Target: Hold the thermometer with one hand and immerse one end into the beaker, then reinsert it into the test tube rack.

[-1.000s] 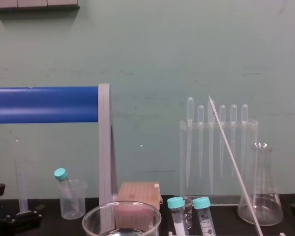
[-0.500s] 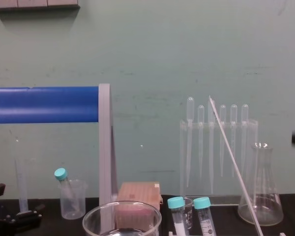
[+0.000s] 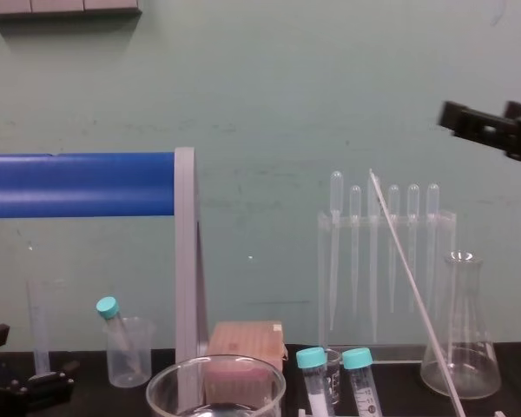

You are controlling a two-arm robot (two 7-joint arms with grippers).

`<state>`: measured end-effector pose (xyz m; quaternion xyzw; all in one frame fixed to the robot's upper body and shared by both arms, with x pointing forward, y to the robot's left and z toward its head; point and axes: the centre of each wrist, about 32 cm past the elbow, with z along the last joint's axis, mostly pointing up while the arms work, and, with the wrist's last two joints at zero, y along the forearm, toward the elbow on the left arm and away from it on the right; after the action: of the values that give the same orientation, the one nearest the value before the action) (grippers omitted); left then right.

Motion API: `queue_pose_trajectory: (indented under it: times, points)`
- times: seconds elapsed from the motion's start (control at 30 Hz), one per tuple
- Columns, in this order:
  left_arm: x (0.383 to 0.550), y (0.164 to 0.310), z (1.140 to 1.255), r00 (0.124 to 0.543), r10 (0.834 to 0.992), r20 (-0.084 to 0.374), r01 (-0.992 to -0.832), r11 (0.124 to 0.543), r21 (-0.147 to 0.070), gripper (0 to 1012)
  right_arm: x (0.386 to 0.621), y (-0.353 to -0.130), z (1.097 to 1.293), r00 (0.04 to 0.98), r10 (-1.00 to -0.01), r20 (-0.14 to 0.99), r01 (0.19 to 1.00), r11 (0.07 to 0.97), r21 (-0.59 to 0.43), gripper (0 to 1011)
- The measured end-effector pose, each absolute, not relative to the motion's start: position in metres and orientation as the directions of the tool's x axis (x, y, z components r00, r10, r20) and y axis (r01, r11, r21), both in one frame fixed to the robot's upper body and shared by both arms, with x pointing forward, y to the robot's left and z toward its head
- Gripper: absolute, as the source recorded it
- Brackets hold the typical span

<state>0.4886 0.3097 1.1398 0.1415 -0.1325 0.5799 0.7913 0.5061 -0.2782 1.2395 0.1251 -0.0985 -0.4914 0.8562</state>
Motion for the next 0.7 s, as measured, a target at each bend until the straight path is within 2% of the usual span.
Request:
queue_pose_trajectory:
  times: [0.2, 0.23, 0.7]
  points:
    - [0.489, 0.310, 1.140, 0.292, 0.880, 0.374, -0.955, 0.287, 0.070, 1008, 0.510, -0.261, 1.240, 0.511, -0.859, -0.011, 0.828, 0.489, 0.273, 1004]
    - [0.489, 0.310, 1.140, 0.292, 0.880, 0.374, -0.955, 0.287, 0.070, 1008, 0.510, -0.219, 1.222, 0.467, -0.880, -0.084, 0.882, 0.457, 0.114, 1004]
    - [0.489, 0.310, 1.140, 0.292, 0.880, 0.374, -0.955, 0.287, 0.070, 1008, 0.519, -0.211, 1.215, 0.457, -0.886, -0.075, 0.889, 0.453, 0.061, 1004]
